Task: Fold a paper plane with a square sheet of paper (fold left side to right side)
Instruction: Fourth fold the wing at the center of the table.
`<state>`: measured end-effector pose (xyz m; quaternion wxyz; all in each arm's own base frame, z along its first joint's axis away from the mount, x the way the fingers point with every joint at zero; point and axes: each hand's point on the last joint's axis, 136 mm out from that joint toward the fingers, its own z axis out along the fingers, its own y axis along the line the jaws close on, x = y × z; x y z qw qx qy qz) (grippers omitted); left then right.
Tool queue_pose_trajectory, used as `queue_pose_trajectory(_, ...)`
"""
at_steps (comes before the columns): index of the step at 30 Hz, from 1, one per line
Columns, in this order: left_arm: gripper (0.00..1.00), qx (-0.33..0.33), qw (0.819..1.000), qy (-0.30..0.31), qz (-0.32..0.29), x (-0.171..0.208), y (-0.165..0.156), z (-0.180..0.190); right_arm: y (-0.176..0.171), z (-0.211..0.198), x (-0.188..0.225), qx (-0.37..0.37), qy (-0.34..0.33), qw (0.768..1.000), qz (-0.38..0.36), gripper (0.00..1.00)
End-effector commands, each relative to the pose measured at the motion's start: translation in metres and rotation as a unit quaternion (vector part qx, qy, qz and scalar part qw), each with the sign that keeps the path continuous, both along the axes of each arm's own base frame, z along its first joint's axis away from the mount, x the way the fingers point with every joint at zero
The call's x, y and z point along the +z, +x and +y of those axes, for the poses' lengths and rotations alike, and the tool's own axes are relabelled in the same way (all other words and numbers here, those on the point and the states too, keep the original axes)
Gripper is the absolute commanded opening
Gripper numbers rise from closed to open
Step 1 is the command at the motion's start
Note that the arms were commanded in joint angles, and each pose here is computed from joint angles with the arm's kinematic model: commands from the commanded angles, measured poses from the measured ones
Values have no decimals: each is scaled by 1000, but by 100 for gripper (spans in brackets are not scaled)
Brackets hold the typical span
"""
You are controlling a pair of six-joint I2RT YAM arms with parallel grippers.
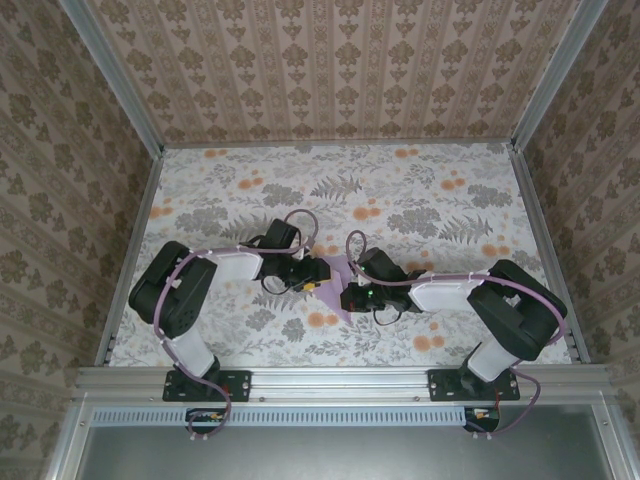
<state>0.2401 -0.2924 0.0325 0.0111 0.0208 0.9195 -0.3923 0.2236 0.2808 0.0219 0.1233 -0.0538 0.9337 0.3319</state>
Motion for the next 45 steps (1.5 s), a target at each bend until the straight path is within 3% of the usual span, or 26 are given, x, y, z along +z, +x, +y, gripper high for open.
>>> queue_pose_trajectory(1,49,3,1000,25,17,-15,-2,4,-1,0,-2,1,5,1000,9,5)
queue_pose_trajectory(11,49,1,999,45,25,-20,-5,9,3,3,10,1,15,1000,-3,16)
queue_pose_trajectory(21,49,2,998,48,29,-21,-5,10,16,-4,47,-12,52,998,-36,36)
queue_pose_trajectory(27,50,2,999,46,29,-21,-6,10,26,-9,45,-14,42,998,-33,38)
queue_pose_trajectory(37,50,2,999,46,28,-20,-5,10,16,2,21,20,-13,1000,-16,44)
queue_pose_trajectory(45,50,0,999,47,27,-19,-5,10,15,13,8,32,-35,999,-10,41)
